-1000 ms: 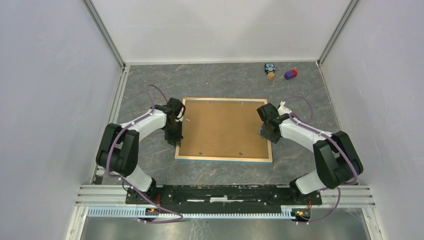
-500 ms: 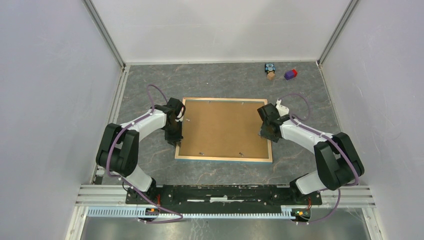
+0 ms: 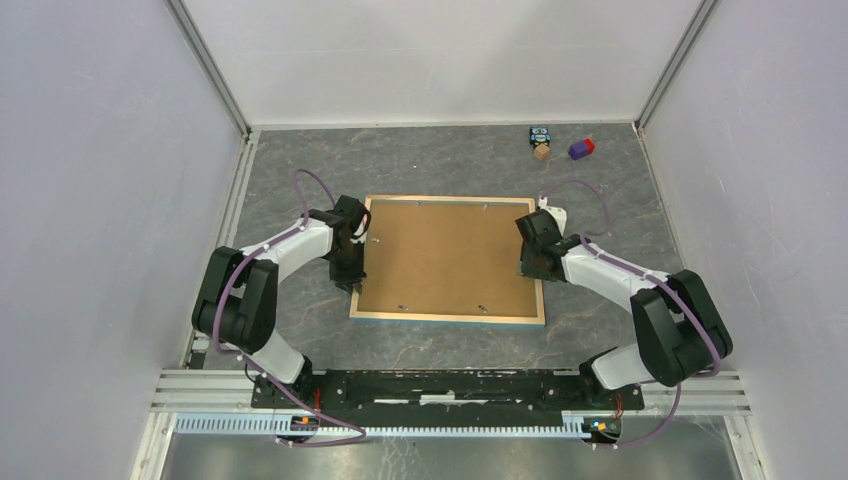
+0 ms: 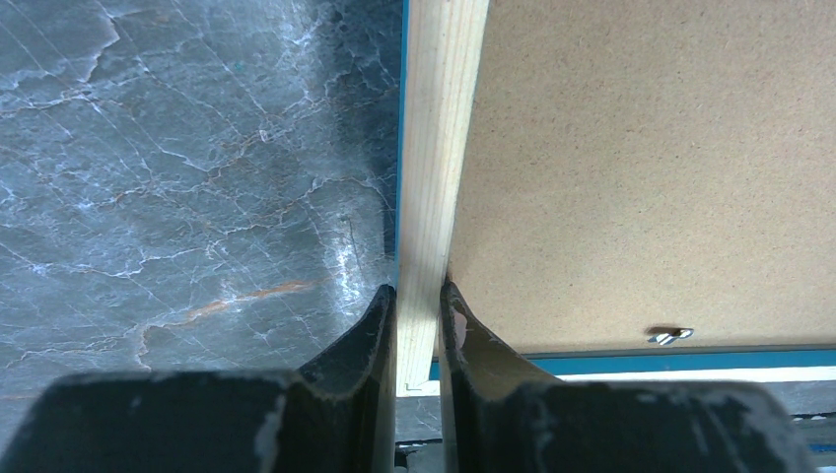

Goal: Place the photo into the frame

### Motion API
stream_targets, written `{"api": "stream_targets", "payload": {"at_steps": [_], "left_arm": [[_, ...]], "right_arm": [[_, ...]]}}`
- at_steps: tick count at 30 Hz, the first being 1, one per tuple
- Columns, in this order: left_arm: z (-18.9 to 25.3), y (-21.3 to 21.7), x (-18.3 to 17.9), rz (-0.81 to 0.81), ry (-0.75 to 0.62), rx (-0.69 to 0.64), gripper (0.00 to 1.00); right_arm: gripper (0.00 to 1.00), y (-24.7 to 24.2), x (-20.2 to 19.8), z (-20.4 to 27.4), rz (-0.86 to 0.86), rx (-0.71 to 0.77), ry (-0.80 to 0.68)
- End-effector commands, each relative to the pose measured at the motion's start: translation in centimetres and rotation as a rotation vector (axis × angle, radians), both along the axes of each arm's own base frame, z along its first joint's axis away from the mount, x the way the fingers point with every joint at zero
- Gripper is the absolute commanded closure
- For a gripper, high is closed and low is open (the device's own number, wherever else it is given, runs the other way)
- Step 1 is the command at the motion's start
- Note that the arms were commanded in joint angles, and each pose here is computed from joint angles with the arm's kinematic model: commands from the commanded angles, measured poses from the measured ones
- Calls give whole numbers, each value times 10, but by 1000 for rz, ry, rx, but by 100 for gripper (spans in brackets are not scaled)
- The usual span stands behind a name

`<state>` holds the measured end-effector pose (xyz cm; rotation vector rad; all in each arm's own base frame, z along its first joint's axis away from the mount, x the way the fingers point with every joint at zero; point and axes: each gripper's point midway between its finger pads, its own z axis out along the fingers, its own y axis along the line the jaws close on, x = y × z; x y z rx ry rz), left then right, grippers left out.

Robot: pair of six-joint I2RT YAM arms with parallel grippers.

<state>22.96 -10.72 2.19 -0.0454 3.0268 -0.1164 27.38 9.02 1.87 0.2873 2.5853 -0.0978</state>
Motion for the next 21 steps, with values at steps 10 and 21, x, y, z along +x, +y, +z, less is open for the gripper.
{"api": "stream_targets", "payload": {"at_steps": [10,21], "left_arm": [[-5,-14,-4,37,27,-63,98],[-4,-15,-4,35,28,-68,98]], "right_arm": [[85,-43,-65,-34,253,-240,298],[95,-33,-30,-25,381,-272,211]]}}
